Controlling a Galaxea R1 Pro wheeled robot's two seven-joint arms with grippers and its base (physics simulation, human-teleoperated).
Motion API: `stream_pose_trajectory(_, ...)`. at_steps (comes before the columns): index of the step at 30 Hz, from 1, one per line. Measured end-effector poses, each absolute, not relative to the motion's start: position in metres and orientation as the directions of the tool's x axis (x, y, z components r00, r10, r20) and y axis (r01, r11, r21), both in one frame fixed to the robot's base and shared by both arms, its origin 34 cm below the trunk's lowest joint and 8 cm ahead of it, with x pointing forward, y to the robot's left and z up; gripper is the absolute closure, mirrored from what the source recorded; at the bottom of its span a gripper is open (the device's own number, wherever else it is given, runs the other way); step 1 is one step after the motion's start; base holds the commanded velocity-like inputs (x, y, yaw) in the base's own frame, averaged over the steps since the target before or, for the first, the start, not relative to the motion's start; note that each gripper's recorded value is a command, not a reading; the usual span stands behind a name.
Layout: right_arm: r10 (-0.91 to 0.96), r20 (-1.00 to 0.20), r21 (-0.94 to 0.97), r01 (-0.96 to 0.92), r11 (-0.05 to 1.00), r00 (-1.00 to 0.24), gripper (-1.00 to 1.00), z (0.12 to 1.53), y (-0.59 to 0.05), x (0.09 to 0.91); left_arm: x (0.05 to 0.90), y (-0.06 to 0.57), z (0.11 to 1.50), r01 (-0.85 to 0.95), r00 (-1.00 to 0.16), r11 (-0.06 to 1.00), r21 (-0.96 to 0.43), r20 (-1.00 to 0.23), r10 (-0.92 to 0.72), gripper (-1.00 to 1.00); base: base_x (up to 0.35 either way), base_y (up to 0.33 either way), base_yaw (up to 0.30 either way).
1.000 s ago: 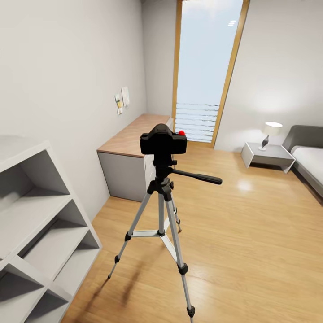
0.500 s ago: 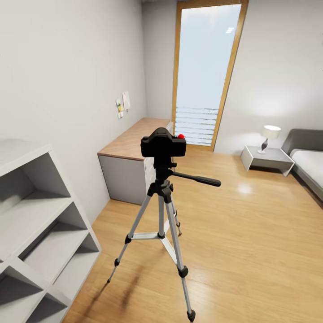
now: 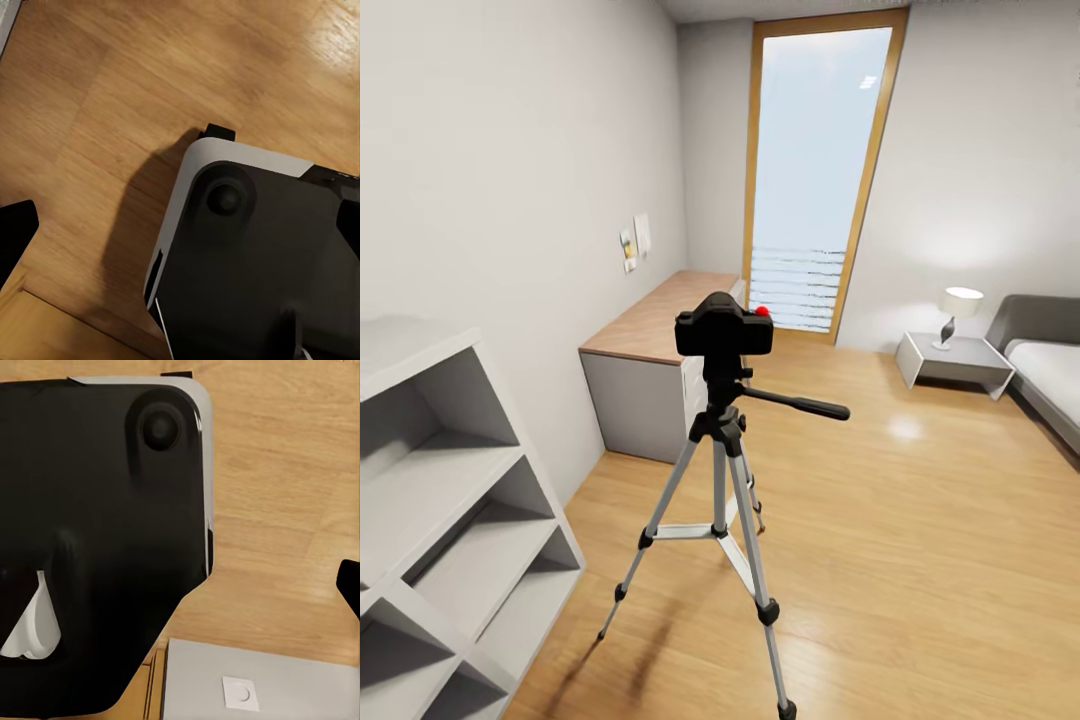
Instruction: Attach the digital camera to the camera tripod in the bedroom.
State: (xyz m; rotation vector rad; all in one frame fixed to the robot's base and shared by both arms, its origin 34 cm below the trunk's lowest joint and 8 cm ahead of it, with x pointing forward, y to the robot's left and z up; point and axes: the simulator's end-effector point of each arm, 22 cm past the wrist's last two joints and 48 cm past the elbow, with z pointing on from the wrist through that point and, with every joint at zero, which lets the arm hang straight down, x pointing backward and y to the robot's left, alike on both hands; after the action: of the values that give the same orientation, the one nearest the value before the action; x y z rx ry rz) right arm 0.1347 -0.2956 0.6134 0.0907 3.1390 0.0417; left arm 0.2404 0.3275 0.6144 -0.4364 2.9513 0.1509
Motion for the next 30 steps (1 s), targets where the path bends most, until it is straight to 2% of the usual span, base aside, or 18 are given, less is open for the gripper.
stream_pose_trajectory(30,0.057,-0.050,0.029,0.056,0.998,-0.997,-1.00,0.615,-0.296,0.154,0.259,0.328,0.621,-0.298,-0.936,0.952,0.062,-0.213,-0.279,-1.00,0.000,0.000,0.000)
